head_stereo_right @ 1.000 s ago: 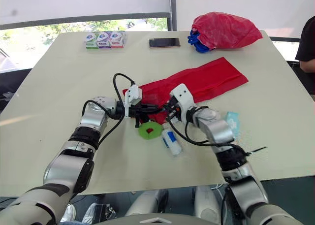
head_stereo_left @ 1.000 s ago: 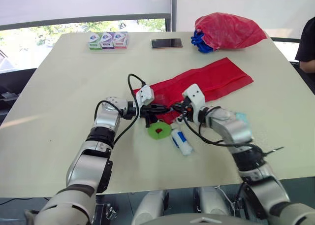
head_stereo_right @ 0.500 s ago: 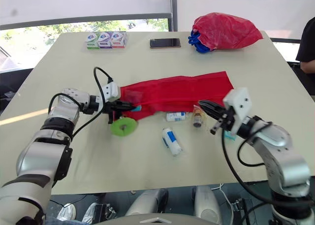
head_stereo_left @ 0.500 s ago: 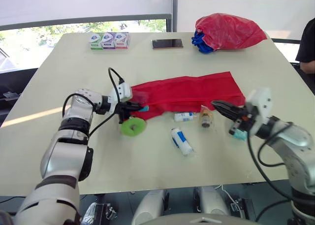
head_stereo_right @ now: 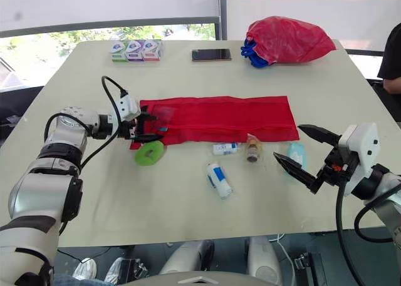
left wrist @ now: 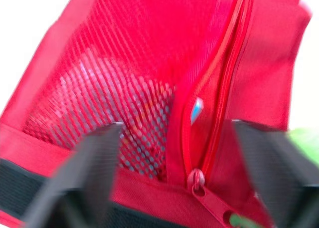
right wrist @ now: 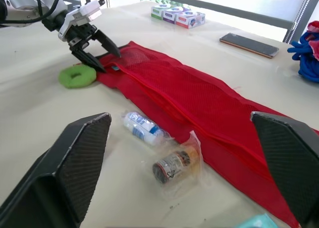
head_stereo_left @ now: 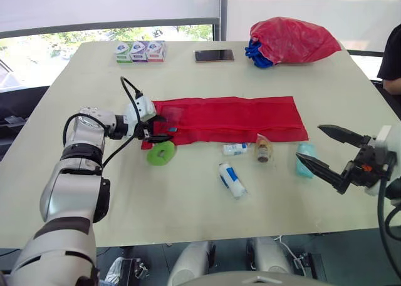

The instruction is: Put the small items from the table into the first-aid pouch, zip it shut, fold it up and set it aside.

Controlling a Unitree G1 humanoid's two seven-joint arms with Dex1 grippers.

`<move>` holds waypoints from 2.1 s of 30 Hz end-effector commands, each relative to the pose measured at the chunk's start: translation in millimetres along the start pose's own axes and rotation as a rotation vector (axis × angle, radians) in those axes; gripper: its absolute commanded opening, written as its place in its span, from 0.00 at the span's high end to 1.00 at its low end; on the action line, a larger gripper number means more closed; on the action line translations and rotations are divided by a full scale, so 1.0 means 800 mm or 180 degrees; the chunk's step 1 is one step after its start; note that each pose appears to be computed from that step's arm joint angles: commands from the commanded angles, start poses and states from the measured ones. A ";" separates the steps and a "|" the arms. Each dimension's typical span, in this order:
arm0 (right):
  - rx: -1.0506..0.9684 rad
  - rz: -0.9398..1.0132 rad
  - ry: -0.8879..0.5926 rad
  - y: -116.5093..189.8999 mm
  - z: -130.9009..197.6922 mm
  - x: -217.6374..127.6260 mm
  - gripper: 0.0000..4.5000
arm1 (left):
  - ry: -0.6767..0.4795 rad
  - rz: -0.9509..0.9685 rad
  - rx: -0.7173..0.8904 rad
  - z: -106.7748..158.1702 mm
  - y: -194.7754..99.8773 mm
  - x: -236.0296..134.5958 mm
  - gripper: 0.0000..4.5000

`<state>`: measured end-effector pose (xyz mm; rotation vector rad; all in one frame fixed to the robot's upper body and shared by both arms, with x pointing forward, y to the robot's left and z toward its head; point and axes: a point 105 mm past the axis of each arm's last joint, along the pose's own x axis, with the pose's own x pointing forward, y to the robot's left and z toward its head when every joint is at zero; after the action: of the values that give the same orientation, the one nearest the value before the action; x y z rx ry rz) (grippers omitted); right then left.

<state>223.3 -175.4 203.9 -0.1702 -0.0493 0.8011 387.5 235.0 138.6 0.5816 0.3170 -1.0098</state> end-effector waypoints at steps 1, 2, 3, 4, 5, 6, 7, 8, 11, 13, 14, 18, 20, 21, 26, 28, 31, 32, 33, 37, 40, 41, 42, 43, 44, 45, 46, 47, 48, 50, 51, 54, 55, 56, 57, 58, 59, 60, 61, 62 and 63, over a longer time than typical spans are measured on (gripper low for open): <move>-0.0160 -0.0033 -0.0085 0.003 0.015 -0.003 0.00 | -0.0296 0.0071 0.0277 0.043 0.014 -0.010 0.01; -0.0164 -0.0044 -0.0096 0.003 0.016 -0.002 0.00 | -0.0389 0.0039 0.0320 0.053 0.013 -0.006 0.01; -0.0167 -0.0050 -0.0111 0.002 0.017 -0.001 0.00 | -0.0492 -0.0011 0.0345 0.064 0.011 0.000 0.01; -0.0170 -0.0050 -0.0122 0.003 0.018 0.000 0.00 | -0.0568 -0.0061 0.0355 0.073 0.008 0.007 0.01; -0.0175 -0.0049 -0.0134 0.003 0.019 0.000 0.00 | -0.0625 -0.0098 0.0362 0.080 0.004 0.015 0.01; -0.0176 -0.0047 -0.0161 0.003 0.022 0.002 0.00 | -0.0673 -0.0123 0.0381 0.088 0.000 0.027 0.01; -0.0175 -0.0042 -0.0196 0.004 0.024 0.003 0.00 | -0.0702 -0.0115 0.0428 0.094 -0.004 0.039 0.01; -0.0172 -0.0041 -0.0223 0.004 0.026 0.004 0.00 | -0.0718 -0.0116 0.0474 0.099 -0.009 0.051 0.01; -0.0188 -0.0048 -0.0203 0.004 0.026 0.005 0.00 | -0.0818 -0.0143 0.0539 0.114 -0.029 0.091 0.01; -0.0190 -0.0117 -0.0157 0.002 0.024 0.003 0.00 | -0.0815 -0.0134 0.0532 0.118 -0.038 0.113 0.01; -0.0187 -0.0157 -0.0138 0.000 0.023 0.002 0.00 | -0.0792 -0.0133 0.0546 0.119 -0.042 0.121 0.01; -0.0212 -0.0288 -0.0094 -0.003 0.025 -0.002 0.00 | -0.0575 -0.0119 0.0570 0.115 -0.048 0.149 0.01; -0.0211 -0.0302 -0.0089 -0.003 0.027 -0.003 0.00 | -0.0457 -0.0146 0.0636 0.108 -0.050 0.154 0.01; -0.0213 -0.0309 -0.0083 -0.003 0.027 -0.004 0.00 | -0.0403 -0.0166 0.0671 0.105 -0.051 0.155 0.01; -0.0189 -0.0358 -0.0026 -0.001 0.024 -0.008 0.00 | -0.0474 0.0042 0.0591 0.108 -0.039 0.156 0.37; -0.0182 -0.0366 -0.0023 0.000 0.024 -0.008 0.00 | -0.0491 0.0025 0.0595 0.106 -0.040 0.155 0.52; -0.0176 -0.0373 -0.0027 0.001 0.024 -0.007 0.00 | -0.0426 -0.0098 0.0629 0.096 -0.046 0.153 0.83; -0.0178 -0.0370 -0.0029 0.001 0.024 -0.007 0.00 | -0.0399 -0.0122 0.0616 0.092 -0.047 0.152 0.94; -0.0180 -0.0363 -0.0034 0.001 0.024 -0.007 0.00 | -0.0386 -0.0133 0.0605 0.089 -0.048 0.151 0.99; -0.0153 -0.0324 -0.0048 0.003 0.024 -0.006 0.00 | -0.0372 -0.0186 0.0539 0.082 -0.047 0.143 0.99; -0.0130 -0.0309 -0.0016 0.006 0.019 -0.005 0.00 | -0.0342 -0.0262 0.0469 0.075 -0.047 0.133 0.99; -0.0104 -0.0293 -0.0008 0.009 0.017 -0.004 0.00 | -0.0351 -0.0276 0.0457 0.074 -0.048 0.129 0.99; -0.0086 -0.0281 -0.0003 0.011 0.016 -0.003 0.00 | -0.0359 -0.0296 0.0453 0.074 -0.050 0.127 0.99; -0.0072 -0.0268 0.0000 0.013 0.014 -0.001 0.00 | -0.0368 -0.0320 0.0457 0.073 -0.053 0.125 0.99; -0.0064 -0.0262 0.0001 0.015 0.013 0.000 0.00 | -0.0375 -0.0340 0.0457 0.073 -0.056 0.123 0.99; -0.0059 -0.0258 0.0000 0.016 0.012 0.000 0.00 | -0.0376 -0.0359 0.0441 0.072 -0.059 0.122 0.99; -0.0056 -0.0255 -0.0002 0.016 0.011 0.000 0.00 | -0.0377 -0.0377 0.0426 0.072 -0.062 0.120 0.99; -0.0053 -0.0254 -0.0010 0.017 0.012 0.000 0.00 | -0.0378 -0.0391 0.0421 0.072 -0.066 0.117 0.99; -0.0050 -0.0252 -0.0018 0.017 0.012 0.000 0.00 | -0.0379 -0.0393 0.0410 0.072 -0.068 0.115 0.99; -0.0048 -0.0250 -0.0027 0.017 0.012 -0.001 0.00 | -0.0377 -0.0394 0.0378 0.072 -0.073 0.109 0.99; -0.0048 -0.0250 -0.0025 0.017 0.011 -0.001 0.00 | -0.0372 -0.0392 0.0360 0.071 -0.075 0.107 0.99; -0.0052 -0.0200 -0.0008 0.019 0.010 -0.001 0.00 | -0.0330 -0.0356 0.0314 0.066 -0.077 0.102 0.99; -0.0059 -0.0186 -0.0006 0.019 0.009 -0.001 0.00 | -0.0318 -0.0320 0.0295 0.065 -0.076 0.101 0.99; -0.0070 -0.0171 -0.0005 0.020 0.009 -0.001 0.00 | -0.0307 -0.0289 0.0287 0.063 -0.074 0.101 0.99; -0.0082 -0.0148 0.0016 0.020 0.009 0.000 0.00 | -0.0302 -0.0262 0.0285 0.062 -0.072 0.100 0.99; -0.0096 -0.0117 0.0046 0.020 0.008 0.001 0.00 | -0.0301 -0.0235 0.0287 0.062 -0.070 0.100 0.99; -0.0106 -0.0063 0.0102 0.022 0.006 0.002 0.00 | -0.0285 -0.0223 0.0297 0.060 -0.068 0.101 0.99; -0.0113 0.0019 0.0171 0.025 0.004 0.004 0.00 | -0.0279 -0.0211 0.0319 0.060 -0.066 0.101 0.99; -0.0120 0.0098 0.0232 0.029 0.002 0.006 0.00 | -0.0281 -0.0201 0.0322 0.060 -0.065 0.102 0.99; -0.0127 0.0167 0.0286 0.033 -0.001 0.009 0.00 | -0.0288 -0.0195 0.0322 0.060 -0.064 0.103 0.99; -0.0119 0.0208 0.0325 0.037 -0.004 0.012 0.00 | -0.0303 -0.0198 0.0325 0.061 -0.064 0.104 0.99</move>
<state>213.0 -157.8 195.1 -0.2210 0.0373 0.8152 378.7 126.3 105.9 0.5980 0.2525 -1.1345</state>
